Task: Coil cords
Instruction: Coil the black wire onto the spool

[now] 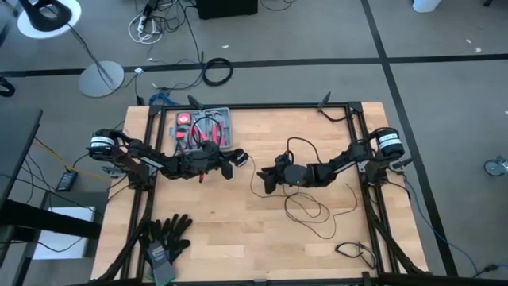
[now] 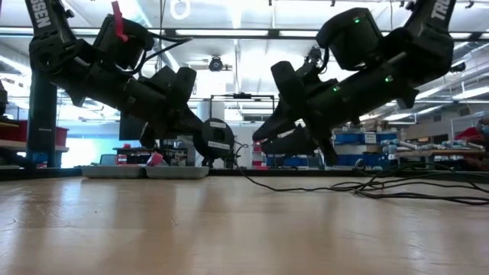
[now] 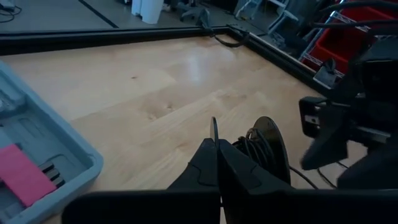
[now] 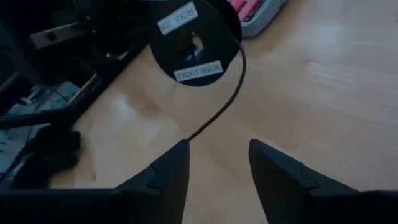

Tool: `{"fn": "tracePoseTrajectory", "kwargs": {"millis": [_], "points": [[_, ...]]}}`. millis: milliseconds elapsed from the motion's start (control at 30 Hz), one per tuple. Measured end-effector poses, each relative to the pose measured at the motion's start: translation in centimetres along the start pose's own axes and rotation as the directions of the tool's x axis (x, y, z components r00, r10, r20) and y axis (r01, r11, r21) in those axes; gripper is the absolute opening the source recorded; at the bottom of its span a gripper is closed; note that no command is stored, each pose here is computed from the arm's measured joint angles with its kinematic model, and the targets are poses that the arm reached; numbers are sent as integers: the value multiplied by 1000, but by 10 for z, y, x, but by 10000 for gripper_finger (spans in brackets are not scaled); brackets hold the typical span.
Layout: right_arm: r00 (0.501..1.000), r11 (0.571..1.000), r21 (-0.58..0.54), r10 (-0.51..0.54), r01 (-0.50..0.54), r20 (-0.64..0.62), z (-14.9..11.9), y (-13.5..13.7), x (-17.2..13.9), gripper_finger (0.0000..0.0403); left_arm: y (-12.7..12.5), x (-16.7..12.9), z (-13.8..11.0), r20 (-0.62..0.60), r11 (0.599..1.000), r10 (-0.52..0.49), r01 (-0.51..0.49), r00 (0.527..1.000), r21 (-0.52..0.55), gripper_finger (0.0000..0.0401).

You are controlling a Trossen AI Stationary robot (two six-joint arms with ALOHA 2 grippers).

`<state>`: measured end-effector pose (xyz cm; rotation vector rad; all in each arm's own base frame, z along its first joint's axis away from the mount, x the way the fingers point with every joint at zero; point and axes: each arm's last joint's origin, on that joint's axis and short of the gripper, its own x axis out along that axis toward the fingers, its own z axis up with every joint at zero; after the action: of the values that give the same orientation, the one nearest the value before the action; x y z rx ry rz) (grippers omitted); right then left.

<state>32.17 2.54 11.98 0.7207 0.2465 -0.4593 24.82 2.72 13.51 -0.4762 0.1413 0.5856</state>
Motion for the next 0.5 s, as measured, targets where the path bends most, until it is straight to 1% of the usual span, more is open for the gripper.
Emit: {"fn": "tracePoseTrajectory", "kwargs": {"millis": [133, 267, 367, 500], "points": [[1000, 1000, 14, 22, -22, -2, 4, -1, 2, 195, 0, 0, 0, 1, 1000, -1, 1, 1000, 2, 0], [1000, 1000, 18, 26, -26, -2, 7, 0, 4, 210, 0, 0, 0, 2, 1000, -1, 1, 1000, 2, 0], [999, 999, 7, 38, -38, 4, 10, 8, 9, 211, 0, 0, 1, 5, 1000, -1, 1, 1000, 0, 0], [1000, 999, -28, 18, -19, -15, 9, 15, 20, 196, 0, 0, 1, 7, 1000, -1, 1, 1000, 2, 0]]}}
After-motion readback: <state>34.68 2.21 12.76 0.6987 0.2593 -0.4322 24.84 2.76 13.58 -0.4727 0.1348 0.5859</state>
